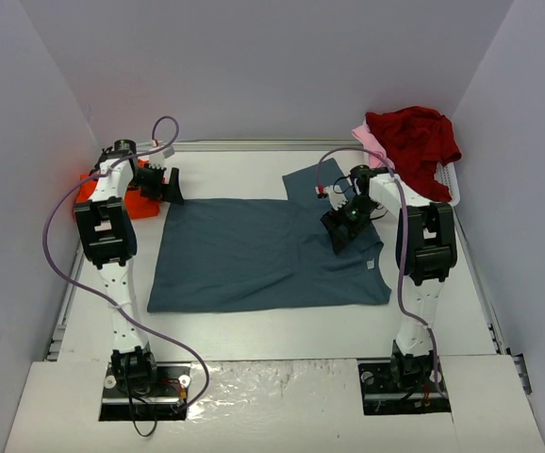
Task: Fold and stack the t-shirts
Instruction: Grap the side of the flattened tshirt furthest away from the robot with both arms
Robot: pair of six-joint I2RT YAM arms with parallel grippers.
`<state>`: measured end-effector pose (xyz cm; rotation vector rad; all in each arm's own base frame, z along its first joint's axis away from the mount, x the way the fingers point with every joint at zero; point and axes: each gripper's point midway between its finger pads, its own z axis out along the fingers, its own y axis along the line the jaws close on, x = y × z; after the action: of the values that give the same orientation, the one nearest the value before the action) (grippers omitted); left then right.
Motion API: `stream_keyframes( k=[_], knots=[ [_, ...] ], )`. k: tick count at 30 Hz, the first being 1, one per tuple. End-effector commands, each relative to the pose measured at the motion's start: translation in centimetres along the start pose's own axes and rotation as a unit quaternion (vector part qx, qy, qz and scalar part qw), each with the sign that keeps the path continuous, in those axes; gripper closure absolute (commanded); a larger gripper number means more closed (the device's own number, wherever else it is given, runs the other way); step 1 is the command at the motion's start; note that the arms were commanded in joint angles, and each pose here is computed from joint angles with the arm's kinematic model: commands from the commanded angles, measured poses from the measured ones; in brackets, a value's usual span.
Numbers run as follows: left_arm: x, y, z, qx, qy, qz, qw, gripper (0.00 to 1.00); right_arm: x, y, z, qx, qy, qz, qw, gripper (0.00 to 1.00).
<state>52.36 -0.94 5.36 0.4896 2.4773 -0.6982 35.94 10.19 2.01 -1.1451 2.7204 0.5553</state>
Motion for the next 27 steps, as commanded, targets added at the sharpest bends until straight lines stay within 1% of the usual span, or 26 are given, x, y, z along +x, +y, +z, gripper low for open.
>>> stream_keyframes(
  k=[1, 5, 8, 9, 11, 16, 25, 27],
  knots=[
    [-1.6, -0.1, -1.3, -0.005, -0.014, 0.022, 1.000, 0.16, 2.1, 0.5, 0.8, -0.022, 0.042, 0.018, 0.999, 0.25],
    [-1.0, -0.2, -0.9, 0.006, -0.006, 0.022, 1.000, 0.20, 2.4, 0.4, 1.0, -0.020, 0.050, 0.021, 0.998, 0.25],
    [-0.7, -0.2, -0.8, 0.008, -0.001, 0.027, 1.000, 0.27, 2.4, 0.4, 1.2, -0.021, 0.051, 0.021, 0.998, 0.26],
    [-0.7, -0.2, -0.8, 0.009, -0.001, 0.027, 1.000, 0.31, 2.4, 0.3, 1.2, -0.021, 0.052, 0.020, 0.998, 0.26],
    [-0.3, -0.3, -0.6, 0.012, 0.005, 0.028, 1.000, 0.33, 2.4, 0.3, 1.2, -0.020, 0.052, 0.020, 0.998, 0.26],
    [0.6, -0.2, -0.2, 0.016, 0.015, 0.027, 0.999, 0.34, 2.7, 0.2, 1.2, -0.019, 0.057, 0.021, 0.998, 0.27],
    [0.8, -0.7, 0.5, 0.023, 0.018, 0.031, 0.999, 0.34, 2.9, 0.2, 1.4, -0.018, 0.062, 0.022, 0.998, 0.28],
    [0.8, -0.9, 0.6, 0.025, 0.021, 0.036, 0.999, 0.36, 3.0, 0.2, 1.5, -0.018, 0.064, 0.022, 0.998, 0.28]
  ],
)
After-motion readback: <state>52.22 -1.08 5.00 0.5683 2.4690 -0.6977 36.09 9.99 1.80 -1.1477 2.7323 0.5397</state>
